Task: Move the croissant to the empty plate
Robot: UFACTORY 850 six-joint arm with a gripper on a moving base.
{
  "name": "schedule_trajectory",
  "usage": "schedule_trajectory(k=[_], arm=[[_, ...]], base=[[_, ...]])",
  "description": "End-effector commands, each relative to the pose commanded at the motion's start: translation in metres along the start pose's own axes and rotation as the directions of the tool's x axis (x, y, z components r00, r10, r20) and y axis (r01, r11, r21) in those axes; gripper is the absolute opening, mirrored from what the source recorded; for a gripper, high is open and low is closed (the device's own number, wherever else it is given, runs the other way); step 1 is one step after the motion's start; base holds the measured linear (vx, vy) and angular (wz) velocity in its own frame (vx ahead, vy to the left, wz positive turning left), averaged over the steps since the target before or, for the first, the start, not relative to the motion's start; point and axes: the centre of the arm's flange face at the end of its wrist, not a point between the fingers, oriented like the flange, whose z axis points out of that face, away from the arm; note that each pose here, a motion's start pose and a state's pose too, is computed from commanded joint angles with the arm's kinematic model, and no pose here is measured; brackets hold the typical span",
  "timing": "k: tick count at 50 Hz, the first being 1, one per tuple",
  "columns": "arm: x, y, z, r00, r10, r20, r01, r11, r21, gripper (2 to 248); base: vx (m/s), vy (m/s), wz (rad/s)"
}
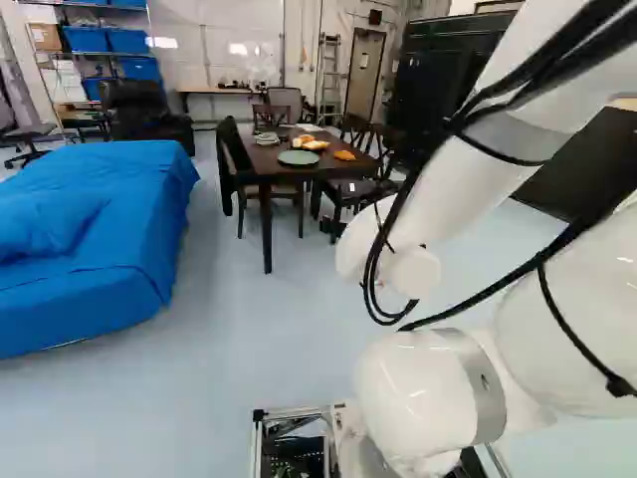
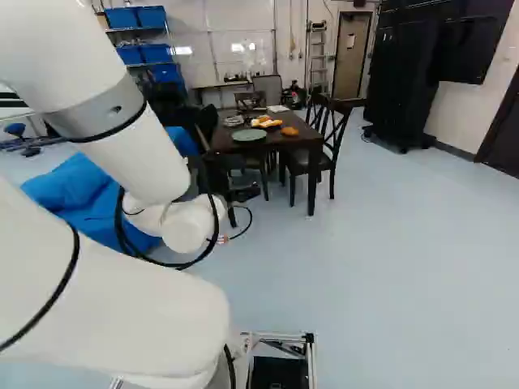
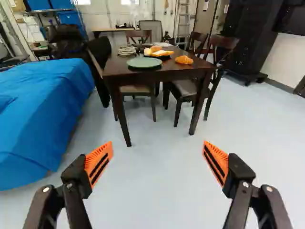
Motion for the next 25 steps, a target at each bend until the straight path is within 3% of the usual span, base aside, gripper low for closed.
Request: schedule_trajectory(k=[25], arm=[[0.0,0.0,0.0,1.0,0.0,0.0,0.0,1.0,0.0,247]], base=[[0.0,0.0,0.0]])
